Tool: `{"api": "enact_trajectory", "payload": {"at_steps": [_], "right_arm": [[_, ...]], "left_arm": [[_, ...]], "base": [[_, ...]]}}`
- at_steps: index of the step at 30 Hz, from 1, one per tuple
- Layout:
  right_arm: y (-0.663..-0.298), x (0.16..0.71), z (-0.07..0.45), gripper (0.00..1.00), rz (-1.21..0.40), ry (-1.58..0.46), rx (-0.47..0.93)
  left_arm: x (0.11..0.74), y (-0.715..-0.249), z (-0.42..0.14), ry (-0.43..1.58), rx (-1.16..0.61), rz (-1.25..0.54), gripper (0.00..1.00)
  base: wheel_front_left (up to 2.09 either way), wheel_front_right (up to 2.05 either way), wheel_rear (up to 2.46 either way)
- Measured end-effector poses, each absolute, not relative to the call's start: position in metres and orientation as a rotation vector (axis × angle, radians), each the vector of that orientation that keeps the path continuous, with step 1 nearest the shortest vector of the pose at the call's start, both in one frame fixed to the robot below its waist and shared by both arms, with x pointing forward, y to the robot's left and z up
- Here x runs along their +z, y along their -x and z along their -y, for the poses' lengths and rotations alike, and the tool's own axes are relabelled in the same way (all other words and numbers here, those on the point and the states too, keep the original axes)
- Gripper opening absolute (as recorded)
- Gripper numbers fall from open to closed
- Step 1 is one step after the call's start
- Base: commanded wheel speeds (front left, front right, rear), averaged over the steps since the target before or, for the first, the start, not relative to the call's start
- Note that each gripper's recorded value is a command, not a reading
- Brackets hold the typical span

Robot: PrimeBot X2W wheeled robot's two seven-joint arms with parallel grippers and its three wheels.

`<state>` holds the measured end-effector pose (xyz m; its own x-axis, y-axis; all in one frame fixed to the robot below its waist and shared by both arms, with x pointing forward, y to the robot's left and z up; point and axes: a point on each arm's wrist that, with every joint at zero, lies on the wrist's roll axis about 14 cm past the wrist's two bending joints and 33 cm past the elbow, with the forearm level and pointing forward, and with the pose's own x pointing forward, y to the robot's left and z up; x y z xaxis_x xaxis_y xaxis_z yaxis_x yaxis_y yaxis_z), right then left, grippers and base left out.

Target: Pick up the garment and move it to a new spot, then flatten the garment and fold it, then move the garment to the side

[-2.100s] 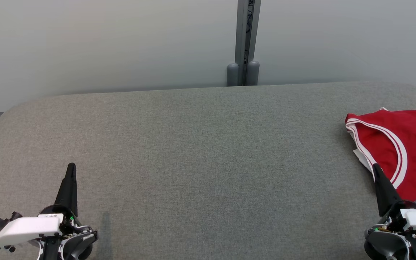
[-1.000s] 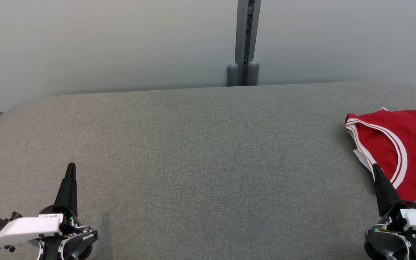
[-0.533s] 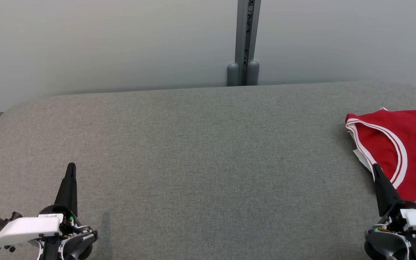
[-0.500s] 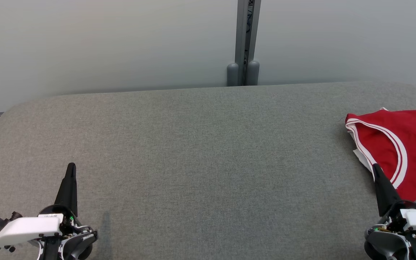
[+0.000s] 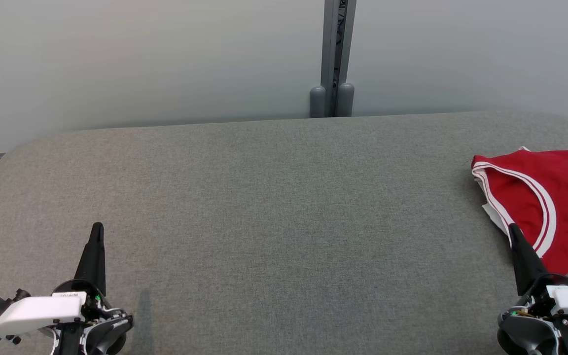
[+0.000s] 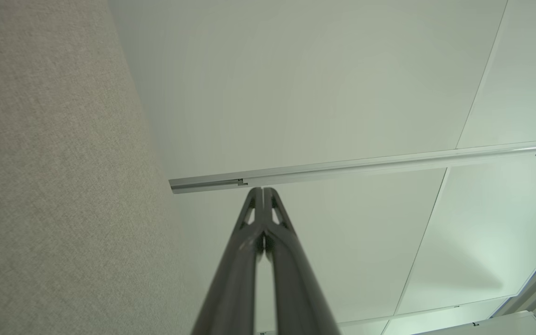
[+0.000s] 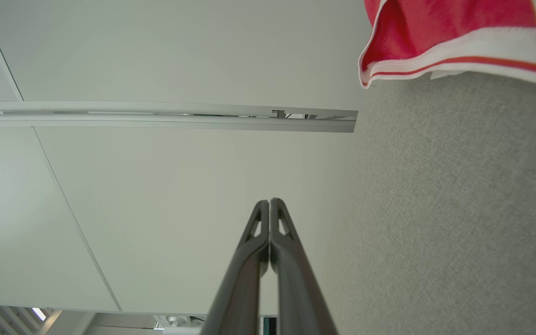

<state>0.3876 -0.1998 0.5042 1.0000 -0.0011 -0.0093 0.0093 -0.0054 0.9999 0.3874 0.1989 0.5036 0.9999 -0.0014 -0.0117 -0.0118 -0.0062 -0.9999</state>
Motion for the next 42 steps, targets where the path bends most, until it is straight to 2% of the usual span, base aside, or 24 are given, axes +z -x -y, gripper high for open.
{"api": "enact_trajectory", "payload": {"at_steps": [42], "right_arm": [[-0.3876, 0.5042, 0.1998, 0.00, -0.006, -1.576, -0.008]], "left_arm": [[0.5036, -0.3874, -0.1989, 1.577, 0.008, -0.010, 0.00]], "base": [[0.00, 0.00, 0.00]]}}
